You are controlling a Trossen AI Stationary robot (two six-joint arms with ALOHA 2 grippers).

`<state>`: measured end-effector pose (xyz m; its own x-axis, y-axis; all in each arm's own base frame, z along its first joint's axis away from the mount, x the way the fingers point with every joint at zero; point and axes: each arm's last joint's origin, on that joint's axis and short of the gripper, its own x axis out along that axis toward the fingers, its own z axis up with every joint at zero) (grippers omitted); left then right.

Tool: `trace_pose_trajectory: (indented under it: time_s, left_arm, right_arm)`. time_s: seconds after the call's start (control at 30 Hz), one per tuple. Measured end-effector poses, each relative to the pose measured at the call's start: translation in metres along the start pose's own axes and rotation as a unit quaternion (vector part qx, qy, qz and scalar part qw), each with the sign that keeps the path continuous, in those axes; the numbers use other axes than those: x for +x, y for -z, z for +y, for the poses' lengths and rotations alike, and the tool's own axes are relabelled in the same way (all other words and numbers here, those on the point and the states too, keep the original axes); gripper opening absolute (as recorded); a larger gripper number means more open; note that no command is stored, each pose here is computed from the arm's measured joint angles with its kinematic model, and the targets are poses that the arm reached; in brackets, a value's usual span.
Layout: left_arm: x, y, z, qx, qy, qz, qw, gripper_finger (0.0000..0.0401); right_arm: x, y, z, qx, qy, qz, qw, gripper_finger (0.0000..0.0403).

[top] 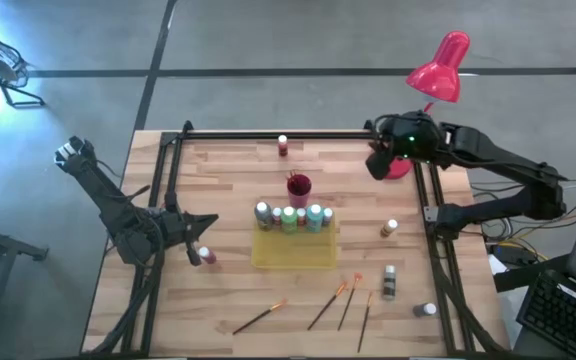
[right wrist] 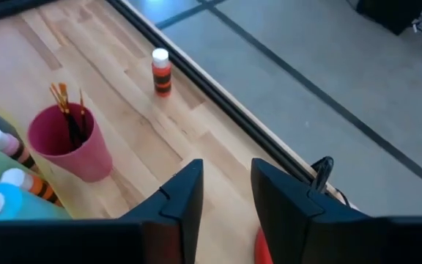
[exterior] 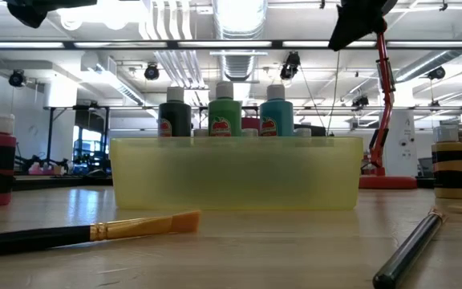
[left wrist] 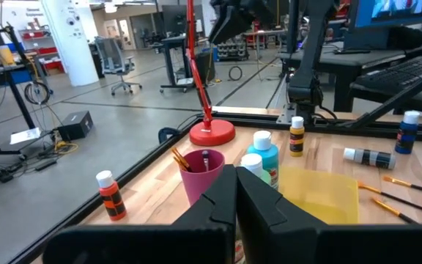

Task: Pick & Place Paint Supplies
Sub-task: Put the small orange paint bottle into the yellow bin

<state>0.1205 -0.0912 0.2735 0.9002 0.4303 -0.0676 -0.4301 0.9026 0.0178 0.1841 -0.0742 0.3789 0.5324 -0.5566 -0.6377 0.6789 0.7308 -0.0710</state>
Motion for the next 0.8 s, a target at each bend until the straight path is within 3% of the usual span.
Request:
trace_pose_trajectory:
  time_s: [0.17, 0.3, 0.5, 0.67, 0.8]
  left_arm:
    - [0.003, -0.002, 0.003, -0.010, -0.013, -0.002, 1.000, 0.0005]
    - [0.012, -0.023, 0.011, -0.021, -0.037, -0.009, 0.999, 0.0018]
    - [0.031, -0.066, 0.036, 0.014, -0.062, -0.009, 0.998, 0.0093]
    - [0.049, -0.092, 0.069, -0.004, -0.089, 0.033, 0.995, 0.0165]
    - [0.072, -0.105, 0.097, -0.023, -0.089, 0.066, 0.994, 0.0195]
  right_arm:
    - [-0.011, 0.002, -0.005, 0.007, -0.004, -0.017, 1.000, 0.0095]
    - [-0.015, 0.002, -0.006, 0.009, -0.006, -0.023, 1.000, 0.0079]
    - [-0.015, 0.002, -0.006, 0.009, -0.006, -0.022, 1.000, 0.0058]
    - [-0.012, 0.002, -0.005, 0.007, -0.005, -0.019, 1.000, 0.0045]
    - [-0.010, 0.001, -0.004, 0.006, -0.004, -0.015, 1.000, 0.0038]
